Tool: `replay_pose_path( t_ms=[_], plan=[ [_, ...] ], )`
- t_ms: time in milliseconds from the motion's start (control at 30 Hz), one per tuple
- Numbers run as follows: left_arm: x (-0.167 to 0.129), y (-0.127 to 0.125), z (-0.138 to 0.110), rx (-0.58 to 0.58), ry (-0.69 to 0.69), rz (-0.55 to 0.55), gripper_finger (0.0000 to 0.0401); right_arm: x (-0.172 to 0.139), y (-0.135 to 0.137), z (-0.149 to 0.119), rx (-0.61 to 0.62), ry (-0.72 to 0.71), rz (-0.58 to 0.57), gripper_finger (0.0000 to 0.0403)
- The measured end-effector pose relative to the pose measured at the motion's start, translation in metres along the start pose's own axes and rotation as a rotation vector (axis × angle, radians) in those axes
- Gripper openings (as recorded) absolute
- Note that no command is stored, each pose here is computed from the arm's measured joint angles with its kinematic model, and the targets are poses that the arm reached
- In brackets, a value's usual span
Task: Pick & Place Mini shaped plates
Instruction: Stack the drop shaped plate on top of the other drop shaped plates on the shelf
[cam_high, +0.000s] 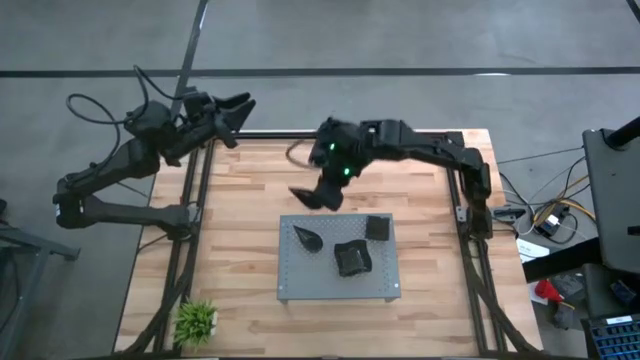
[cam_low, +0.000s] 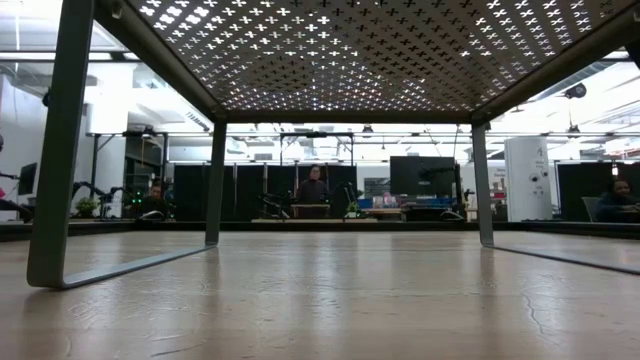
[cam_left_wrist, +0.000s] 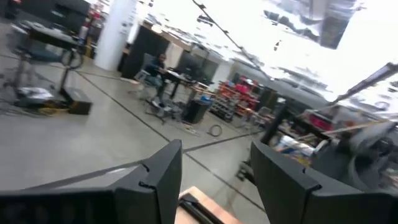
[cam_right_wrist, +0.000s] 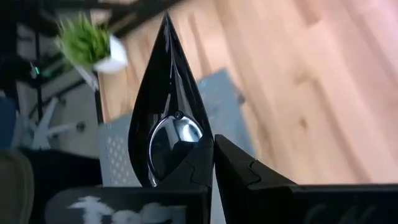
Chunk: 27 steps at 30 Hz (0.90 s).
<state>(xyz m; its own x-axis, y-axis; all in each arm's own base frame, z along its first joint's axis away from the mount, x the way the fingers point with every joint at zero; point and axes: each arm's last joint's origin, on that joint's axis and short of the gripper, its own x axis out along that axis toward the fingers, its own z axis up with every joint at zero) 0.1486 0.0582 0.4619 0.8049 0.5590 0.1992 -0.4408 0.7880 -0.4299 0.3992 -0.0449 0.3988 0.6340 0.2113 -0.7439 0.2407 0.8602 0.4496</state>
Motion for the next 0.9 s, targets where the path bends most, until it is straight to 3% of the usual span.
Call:
replay_pose_path(
  t_ms=[333, 467, 900],
  plan=[
    [-0.004, -0.003, 0.001, -0.048, 0.041, -0.122, 0.0183, 0.06, 0.023, -0.03, 0.061, 0.078, 0.03, 0.0008],
    [-0.007, -0.004, 0.003, -0.065, 0.049, -0.153, 0.0182, 0.076, 0.025, -0.043, 0.12, 0.105, -0.021, 0.0008],
    [-0.009, -0.005, 0.004, -0.085, 0.05, -0.167, 0.0181, 0.099, 0.028, -0.061, 0.225, 0.117, -0.079, 0.0008]
  ],
)
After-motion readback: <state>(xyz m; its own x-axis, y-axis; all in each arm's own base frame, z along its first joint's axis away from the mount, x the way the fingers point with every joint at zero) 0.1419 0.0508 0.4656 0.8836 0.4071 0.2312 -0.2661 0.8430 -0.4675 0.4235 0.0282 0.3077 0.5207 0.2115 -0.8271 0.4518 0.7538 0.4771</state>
